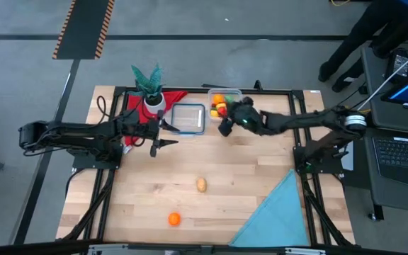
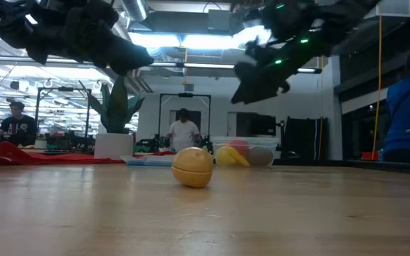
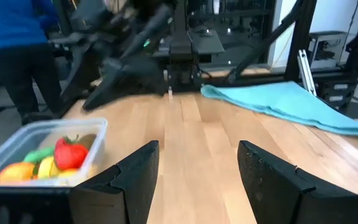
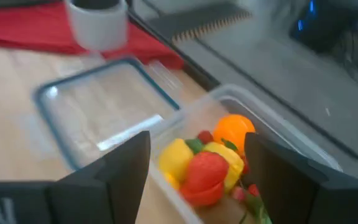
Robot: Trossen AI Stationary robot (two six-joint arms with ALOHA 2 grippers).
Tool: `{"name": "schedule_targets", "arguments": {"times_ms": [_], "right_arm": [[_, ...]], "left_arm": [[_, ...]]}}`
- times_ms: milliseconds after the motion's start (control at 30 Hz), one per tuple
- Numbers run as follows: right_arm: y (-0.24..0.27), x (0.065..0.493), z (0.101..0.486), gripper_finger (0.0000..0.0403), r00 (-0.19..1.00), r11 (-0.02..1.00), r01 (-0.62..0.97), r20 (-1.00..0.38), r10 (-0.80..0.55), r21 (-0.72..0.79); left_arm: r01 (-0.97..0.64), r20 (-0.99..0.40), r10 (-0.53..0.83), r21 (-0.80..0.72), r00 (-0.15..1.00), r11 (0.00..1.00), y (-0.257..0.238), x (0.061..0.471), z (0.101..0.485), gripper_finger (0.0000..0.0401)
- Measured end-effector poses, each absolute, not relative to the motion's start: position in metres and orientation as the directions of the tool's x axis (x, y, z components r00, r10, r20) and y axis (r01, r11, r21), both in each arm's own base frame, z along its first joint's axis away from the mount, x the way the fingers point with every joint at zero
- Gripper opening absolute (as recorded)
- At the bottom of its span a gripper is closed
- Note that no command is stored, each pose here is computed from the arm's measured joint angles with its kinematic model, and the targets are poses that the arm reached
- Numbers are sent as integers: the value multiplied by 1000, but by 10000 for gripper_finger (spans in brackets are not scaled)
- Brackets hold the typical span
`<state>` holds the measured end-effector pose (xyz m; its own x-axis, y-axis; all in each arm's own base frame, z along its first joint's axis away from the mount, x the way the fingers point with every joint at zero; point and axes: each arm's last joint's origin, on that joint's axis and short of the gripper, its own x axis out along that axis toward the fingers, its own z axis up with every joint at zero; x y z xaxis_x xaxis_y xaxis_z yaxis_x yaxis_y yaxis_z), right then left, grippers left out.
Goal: Pick and placing Produce into tupperware
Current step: Put the potato into the transparent bin
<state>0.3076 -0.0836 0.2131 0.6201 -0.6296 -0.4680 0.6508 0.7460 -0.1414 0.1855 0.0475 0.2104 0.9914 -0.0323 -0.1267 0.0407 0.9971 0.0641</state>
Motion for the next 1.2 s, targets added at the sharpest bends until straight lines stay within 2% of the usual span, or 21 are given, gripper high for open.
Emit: {"name": "schedule_targets", "arguments": {"times_ms": [200, 433, 833, 900, 1100, 1200], "right_arm": [[-35, 278, 196, 262, 783, 848, 513, -333, -525, -132], [15, 259, 182, 262, 898, 935, 349, -264, -353, -64], [46, 255, 181, 262, 939, 961, 257, -260, -224, 101], [49, 256, 181, 262, 952, 970, 198, -266, -155, 143], [59, 255, 181, 262, 937, 962, -133, -285, 200, 237], [59, 255, 181, 262, 937, 950, -119, -285, 204, 288]], "left_arm": [[60, -181, -50, 48, 982, 997, 42, 178, 209, 210], [150, -228, -138, 39, 964, 988, 26, 178, 206, 210], [258, -255, -239, 42, 937, 965, 7, 179, 203, 210], [273, -261, -254, 40, 931, 961, 4, 179, 202, 210], [314, -265, -294, 38, 918, 949, -4, 179, 202, 210], [329, -265, -308, 38, 914, 944, -6, 179, 202, 210]]}}
